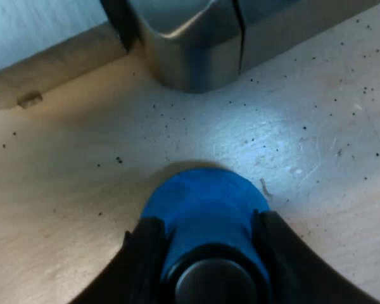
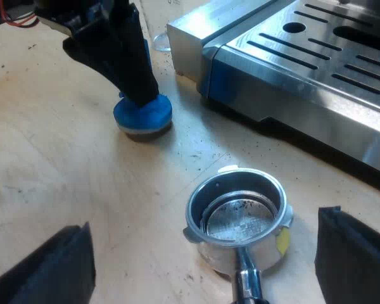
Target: Grind coffee beans and then tamp
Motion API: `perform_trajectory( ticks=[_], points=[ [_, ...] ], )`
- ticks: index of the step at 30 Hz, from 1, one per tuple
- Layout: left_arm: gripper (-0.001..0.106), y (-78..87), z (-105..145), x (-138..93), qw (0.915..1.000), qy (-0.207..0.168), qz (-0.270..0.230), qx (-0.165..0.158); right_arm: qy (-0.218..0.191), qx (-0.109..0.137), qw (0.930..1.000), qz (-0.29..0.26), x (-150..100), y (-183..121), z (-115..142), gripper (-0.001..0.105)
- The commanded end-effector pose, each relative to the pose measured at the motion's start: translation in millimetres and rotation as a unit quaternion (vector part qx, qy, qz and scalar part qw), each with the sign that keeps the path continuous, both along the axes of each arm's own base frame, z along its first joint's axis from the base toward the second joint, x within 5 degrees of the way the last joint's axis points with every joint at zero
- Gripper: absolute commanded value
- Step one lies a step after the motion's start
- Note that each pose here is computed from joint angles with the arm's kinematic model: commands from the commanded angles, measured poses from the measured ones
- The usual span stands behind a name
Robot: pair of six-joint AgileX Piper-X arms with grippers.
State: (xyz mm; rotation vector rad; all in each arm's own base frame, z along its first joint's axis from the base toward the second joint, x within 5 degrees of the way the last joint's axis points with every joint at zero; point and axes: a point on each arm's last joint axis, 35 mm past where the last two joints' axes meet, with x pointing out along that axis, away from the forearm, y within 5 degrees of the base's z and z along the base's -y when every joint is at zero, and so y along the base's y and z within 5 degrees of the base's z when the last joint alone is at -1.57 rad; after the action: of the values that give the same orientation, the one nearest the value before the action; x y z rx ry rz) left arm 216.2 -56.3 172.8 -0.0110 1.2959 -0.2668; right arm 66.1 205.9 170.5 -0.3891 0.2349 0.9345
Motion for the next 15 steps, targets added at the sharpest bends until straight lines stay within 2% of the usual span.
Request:
perform_trajectory(
  ticks=[1, 2, 6, 9, 11, 15],
  points=[
    [0.049, 0.2, 0, 1, 1.0, -0.004, 0.004, 0.005, -0.005, 0.006, 1.0, 0.002, 0, 0, 3, 0.072],
    [0.058, 0.0, 0, 1, 1.0, -0.003, 0.004, 0.003, -0.005, 0.006, 1.0, 0.002, 0, 0, 3, 0.072],
    [0.074, 0.3, 0, 0, 1.0, 0.002, 0.004, 0.004, -0.005, 0.006, 1.0, 0.002, 0, 0, 3, 0.072],
    [0.076, -0.2, 4, -4, 0.9998, 0.01, -0.002, -0.015, -0.005, 0.006, 1.0, 0.002, 0, 0, 3, 0.072],
    [0.076, -0.1, 9, -7, 0.9997, 0.003, -0.004, -0.023, -0.005, 0.006, 1.0, 0.002, 0, 0, 3, 0.072],
    [0.076, 2.0, 32, -15, 0.9985, -0.044, -0.004, -0.033, -0.001, 0.003, 1.0, 0.002, 0, -1, 3, 0.072]
  ],
)
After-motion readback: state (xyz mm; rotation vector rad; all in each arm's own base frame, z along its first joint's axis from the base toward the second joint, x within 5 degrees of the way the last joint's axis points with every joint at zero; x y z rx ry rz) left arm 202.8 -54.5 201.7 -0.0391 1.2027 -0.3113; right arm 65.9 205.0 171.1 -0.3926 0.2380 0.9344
